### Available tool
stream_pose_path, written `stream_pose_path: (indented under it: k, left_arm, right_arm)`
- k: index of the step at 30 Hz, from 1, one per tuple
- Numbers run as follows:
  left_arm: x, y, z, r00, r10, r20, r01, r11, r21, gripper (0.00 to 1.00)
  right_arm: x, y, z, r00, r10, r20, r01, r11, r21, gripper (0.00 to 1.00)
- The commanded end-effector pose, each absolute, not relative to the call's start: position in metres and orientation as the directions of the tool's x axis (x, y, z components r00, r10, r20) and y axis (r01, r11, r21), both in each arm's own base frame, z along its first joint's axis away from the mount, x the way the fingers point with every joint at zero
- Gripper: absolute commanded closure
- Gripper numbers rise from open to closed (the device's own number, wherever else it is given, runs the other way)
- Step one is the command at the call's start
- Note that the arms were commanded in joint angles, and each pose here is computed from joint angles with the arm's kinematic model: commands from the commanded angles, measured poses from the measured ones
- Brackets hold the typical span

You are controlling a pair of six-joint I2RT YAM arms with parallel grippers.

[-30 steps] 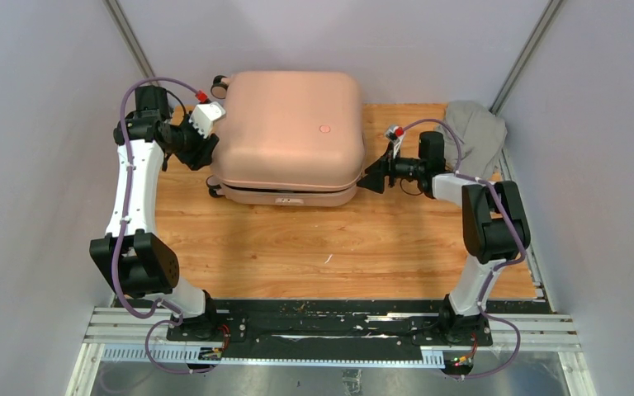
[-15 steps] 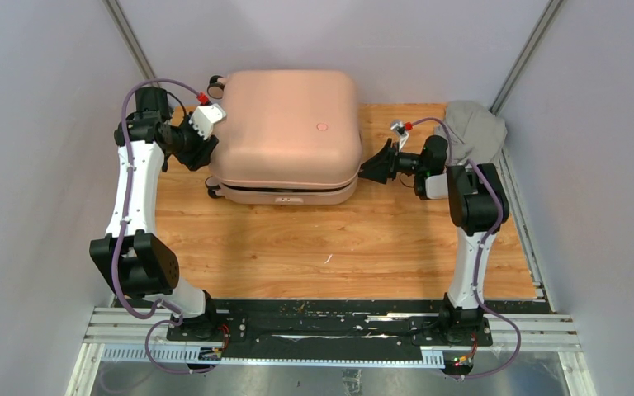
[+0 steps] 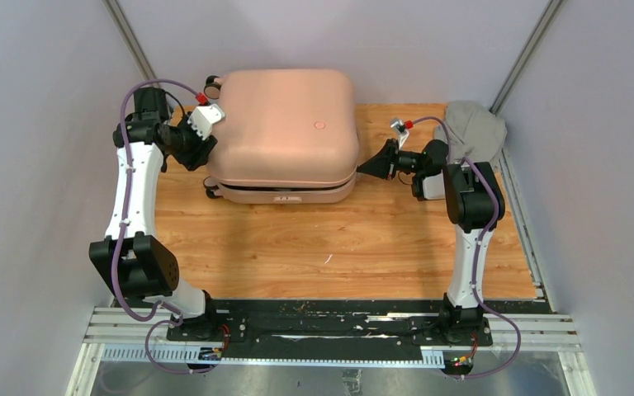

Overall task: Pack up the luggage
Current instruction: Zip the luggage at the corner of the board.

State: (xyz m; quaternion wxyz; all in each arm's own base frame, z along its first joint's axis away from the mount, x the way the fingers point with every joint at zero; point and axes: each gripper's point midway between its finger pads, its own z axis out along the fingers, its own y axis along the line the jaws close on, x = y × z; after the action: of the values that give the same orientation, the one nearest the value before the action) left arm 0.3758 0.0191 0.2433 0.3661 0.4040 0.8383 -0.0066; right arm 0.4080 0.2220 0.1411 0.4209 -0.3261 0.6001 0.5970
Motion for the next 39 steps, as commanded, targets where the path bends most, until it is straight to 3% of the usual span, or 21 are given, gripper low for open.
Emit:
stream_pose_path:
  k: [1,5,11,17,28,39]
  left_arm:
    - [0.376,0.014,0.277,-0.313,0.683,-0.660,0.659,0.657,0.366,1.00]
    - [0.376,0.014,0.278,-0.311,0.684,-0.660,0.657,0.656,0.371,1.00]
    - [0.375,0.013,0.281,-0.305,0.681,-0.666,0.657,0.656,0.371,1.00]
    - [0.375,0.010,0.280,-0.307,0.670,-0.676,0.660,0.661,0.357,1.00]
    - [0.382,0.006,0.285,-0.348,0.602,-0.718,0.634,0.716,0.293,1.00]
    - [0.370,-0.001,0.263,-0.384,0.580,-0.718,0.656,0.719,0.229,1.00]
  right_arm:
    - [0.408,0.240,0.159,-0.350,0.133,-0.927,-0.931,0.058,0.359,0.99]
    - [0.409,0.237,0.151,-0.345,0.120,-0.931,-0.930,0.091,0.356,0.90]
    - [0.413,0.234,0.136,-0.350,0.072,-0.934,-0.917,0.176,0.357,1.00]
    - [0.404,0.232,0.144,-0.321,0.067,-0.945,-0.925,0.193,0.328,1.00]
    - [0.346,0.253,0.142,-0.257,-0.166,-0.952,-0.953,0.208,0.221,1.00]
    - [0.289,0.275,0.141,-0.284,-0.220,-0.933,-0.952,0.180,0.247,1.00]
